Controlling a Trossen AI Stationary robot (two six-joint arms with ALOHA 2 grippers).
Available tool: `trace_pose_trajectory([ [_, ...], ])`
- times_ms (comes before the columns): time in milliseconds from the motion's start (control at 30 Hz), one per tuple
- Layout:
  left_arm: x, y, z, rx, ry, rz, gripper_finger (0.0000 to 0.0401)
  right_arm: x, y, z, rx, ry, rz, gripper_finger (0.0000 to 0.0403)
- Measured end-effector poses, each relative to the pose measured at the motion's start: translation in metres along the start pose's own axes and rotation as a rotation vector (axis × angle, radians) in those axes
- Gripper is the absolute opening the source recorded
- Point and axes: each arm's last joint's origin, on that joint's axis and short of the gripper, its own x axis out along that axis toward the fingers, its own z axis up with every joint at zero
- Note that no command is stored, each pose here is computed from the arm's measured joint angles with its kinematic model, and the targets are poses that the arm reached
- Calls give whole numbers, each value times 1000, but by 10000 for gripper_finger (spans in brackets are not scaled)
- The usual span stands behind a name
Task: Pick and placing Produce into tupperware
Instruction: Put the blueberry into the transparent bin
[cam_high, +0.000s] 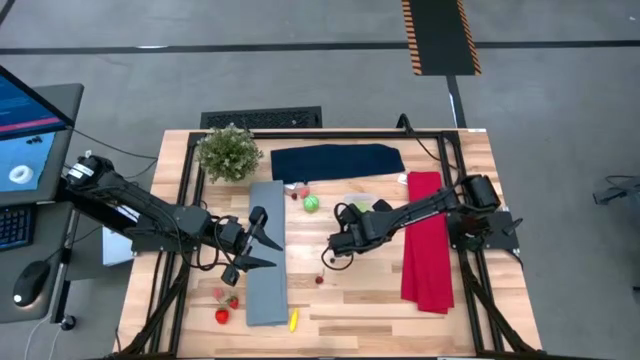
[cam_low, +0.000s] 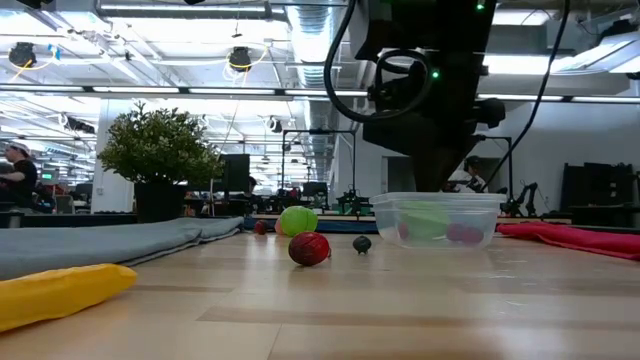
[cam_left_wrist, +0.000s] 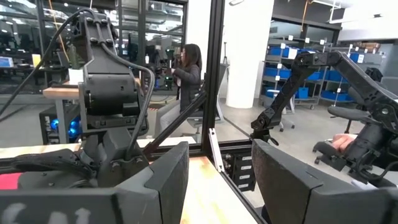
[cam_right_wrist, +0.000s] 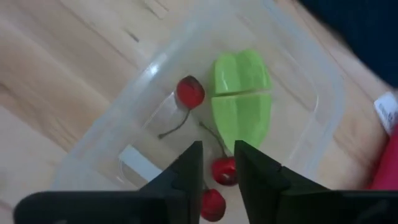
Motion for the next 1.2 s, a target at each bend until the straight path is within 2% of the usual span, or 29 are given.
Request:
trace_pose_trajectory([
  [200, 0, 0, 1, 1, -6, 0, 167, -15, 13, -4, -63, -101, 36, 136],
  [333, 0, 0, 1, 14, -7, 0, 167, -33, 27, -4, -114, -168, 117, 136],
  [500, 0, 0, 1, 13, -7, 0, 167, -58, 48, -4, -181, -225, 314, 130],
  [633, 0, 0, 1, 13, -7, 0, 167, -68, 59, -1, -182, -194, 502, 124],
  [733, 0, 0, 1, 12, -9, 0, 167, -71, 62, 1, -174, -161, 571, 125],
  [867, 0, 0, 1, 11, -13, -1, 167, -68, 60, 4, -169, -124, 583, 153],
  [1100, 0, 0, 1, 11, -13, -1, 167, -61, 53, 9, -153, -67, 556, 240],
  [1200, 0, 0, 1, 11, -13, -1, 167, -60, 52, 12, -178, -82, 556, 254],
])
